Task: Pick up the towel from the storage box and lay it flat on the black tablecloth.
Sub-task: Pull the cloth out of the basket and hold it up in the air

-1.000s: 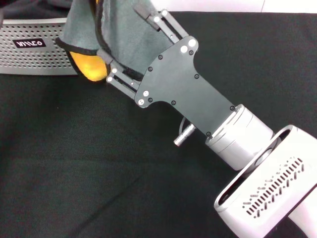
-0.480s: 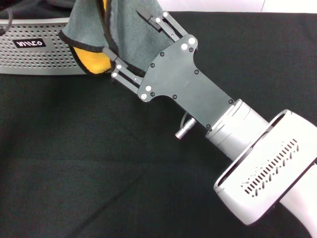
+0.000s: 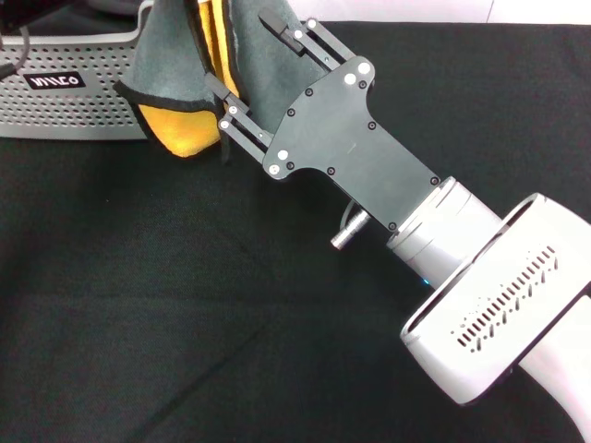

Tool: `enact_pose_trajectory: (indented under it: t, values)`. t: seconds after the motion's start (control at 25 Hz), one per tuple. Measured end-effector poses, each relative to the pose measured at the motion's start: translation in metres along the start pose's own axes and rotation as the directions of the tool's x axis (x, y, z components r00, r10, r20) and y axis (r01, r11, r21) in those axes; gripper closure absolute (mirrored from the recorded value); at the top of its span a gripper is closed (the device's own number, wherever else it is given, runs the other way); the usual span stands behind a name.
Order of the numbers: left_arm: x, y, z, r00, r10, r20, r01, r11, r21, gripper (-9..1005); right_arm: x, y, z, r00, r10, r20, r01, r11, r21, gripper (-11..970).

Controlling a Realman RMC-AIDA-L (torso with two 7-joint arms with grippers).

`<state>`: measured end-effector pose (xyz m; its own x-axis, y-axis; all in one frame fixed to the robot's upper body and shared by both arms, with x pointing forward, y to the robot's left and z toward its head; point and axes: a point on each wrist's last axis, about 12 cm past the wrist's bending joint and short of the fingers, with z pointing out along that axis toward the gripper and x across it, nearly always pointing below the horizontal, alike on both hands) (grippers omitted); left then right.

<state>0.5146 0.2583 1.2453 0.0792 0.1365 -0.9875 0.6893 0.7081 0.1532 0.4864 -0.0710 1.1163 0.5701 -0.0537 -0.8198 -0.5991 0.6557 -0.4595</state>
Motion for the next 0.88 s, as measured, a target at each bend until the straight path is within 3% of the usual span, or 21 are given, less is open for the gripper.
enact_pose_trajectory:
  t: [0.56,0.68,0.88]
  values:
    - [0.0060,0.0006,-0.0006,1.000,-0.009,-0.012,0.009,1.000,0.000,976,0.0033,-0.0003,-0.0080,1.000,0.020,0.000,-0.020,1.000,0.011,376]
    - [0.0062,0.0003,-0.0013,1.000,-0.010,-0.010,0.010,1.000,0.000,976,0.0044,-0.0011,-0.0077,1.000,0.025,0.000,-0.025,1.000,0.009,563]
    - [0.0066,-0.0001,-0.0021,1.000,-0.006,-0.008,0.006,1.000,0.001,975,0.0048,-0.0012,-0.0074,1.000,0.020,0.001,-0.020,1.000,0.004,728]
